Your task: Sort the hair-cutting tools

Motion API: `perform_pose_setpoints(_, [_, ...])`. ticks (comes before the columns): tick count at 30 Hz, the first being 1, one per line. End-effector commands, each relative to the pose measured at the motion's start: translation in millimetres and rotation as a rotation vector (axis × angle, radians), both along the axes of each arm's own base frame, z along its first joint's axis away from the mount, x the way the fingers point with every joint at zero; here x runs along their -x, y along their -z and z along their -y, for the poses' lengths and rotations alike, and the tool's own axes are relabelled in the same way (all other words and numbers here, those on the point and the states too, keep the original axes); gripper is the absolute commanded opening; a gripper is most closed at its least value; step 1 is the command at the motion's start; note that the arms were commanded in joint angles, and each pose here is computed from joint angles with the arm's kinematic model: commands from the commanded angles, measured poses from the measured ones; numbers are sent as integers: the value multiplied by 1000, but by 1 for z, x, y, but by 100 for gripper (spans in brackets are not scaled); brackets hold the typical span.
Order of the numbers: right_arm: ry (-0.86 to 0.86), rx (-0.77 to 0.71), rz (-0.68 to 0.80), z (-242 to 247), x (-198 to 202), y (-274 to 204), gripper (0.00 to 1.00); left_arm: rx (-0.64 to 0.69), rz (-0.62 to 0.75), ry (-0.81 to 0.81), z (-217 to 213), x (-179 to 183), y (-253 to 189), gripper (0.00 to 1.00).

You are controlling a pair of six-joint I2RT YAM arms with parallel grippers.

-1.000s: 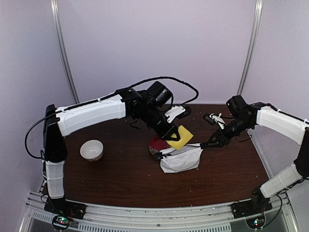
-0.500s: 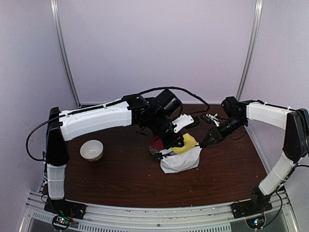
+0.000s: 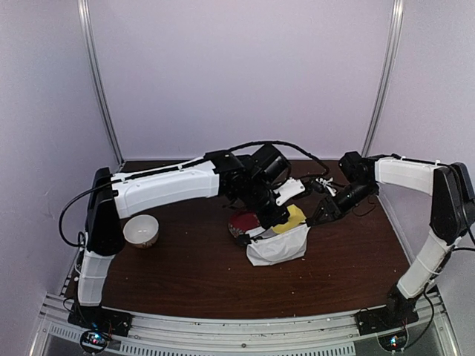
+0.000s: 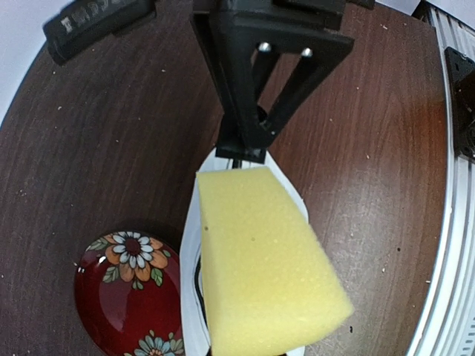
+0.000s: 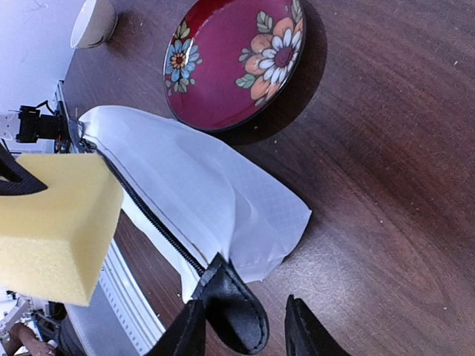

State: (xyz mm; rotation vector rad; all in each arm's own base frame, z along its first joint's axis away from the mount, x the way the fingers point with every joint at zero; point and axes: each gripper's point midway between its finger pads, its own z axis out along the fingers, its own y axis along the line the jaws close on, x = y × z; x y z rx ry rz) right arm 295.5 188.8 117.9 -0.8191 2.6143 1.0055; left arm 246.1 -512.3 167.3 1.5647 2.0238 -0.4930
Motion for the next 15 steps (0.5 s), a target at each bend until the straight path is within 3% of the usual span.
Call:
perform_pose_setpoints(1, [-25,-78,-67,-9,6,-8,28,22,53,1,13,-13,-2,0])
perform_pose_setpoints(3, [-29,-103,-66,-12,7,-13,14,12,56,-2,12,-13,3,0])
perform_pose_setpoints(6, [-33,-132,-56,-15,8,-21,6,-14,87,-22,8,-20,9,0])
perform_pose_setpoints(15, [-47,-189,-52,-20,14,-34,2,-104,183,-53,-10,-33,34,0])
